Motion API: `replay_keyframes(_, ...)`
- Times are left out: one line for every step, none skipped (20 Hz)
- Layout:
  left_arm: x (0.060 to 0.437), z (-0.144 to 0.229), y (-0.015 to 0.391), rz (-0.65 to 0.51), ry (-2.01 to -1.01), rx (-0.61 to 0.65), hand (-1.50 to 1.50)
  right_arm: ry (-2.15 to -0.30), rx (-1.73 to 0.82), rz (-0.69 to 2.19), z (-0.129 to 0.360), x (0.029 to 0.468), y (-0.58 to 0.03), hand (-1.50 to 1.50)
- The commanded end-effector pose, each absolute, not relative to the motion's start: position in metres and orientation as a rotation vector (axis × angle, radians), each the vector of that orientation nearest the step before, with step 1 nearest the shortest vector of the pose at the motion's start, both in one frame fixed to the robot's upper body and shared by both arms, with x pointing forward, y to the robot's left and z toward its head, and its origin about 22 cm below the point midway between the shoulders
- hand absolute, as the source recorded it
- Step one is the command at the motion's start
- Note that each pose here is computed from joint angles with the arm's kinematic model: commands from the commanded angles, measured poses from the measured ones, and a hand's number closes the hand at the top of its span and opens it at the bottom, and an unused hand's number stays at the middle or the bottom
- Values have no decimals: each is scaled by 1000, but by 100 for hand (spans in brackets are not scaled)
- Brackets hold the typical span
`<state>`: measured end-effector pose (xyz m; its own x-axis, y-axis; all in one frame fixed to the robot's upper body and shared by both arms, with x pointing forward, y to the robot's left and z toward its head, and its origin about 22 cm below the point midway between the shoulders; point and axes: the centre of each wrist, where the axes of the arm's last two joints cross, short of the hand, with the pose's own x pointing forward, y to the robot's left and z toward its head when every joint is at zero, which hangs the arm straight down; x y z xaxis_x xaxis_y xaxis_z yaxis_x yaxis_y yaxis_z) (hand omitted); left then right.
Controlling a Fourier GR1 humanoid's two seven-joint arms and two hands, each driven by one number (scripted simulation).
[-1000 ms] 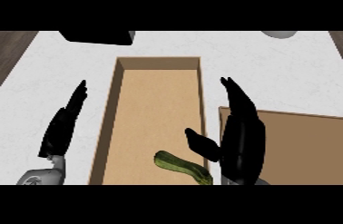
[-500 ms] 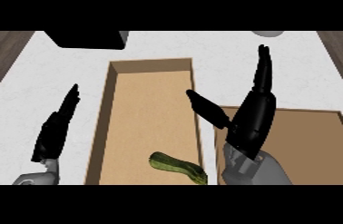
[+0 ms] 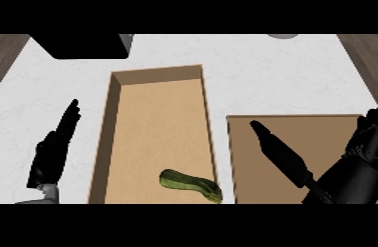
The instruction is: Pick the squash from the tray and place it in the cardboard box
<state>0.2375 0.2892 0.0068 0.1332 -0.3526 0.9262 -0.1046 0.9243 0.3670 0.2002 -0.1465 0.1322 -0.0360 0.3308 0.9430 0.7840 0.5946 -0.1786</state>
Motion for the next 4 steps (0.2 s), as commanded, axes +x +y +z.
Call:
replay_keyframes(243, 19, 290, -167, -1450, 398, 0, -1592, -898, -537, 134, 144, -173, -150)
replay_keyframes(224, -13, 286, -183, -1427, 392, 0, -1591, -921, -527, 136, 137, -185, -150)
replay_keyframes(228, 4, 287, -183, -1443, 395, 0, -1601, -896, -492, 145, 120, -189, -150)
replay_keyframes(228, 0, 298, -183, -1431, 387, 0, -1577, -910, -503, 139, 114, -191, -150)
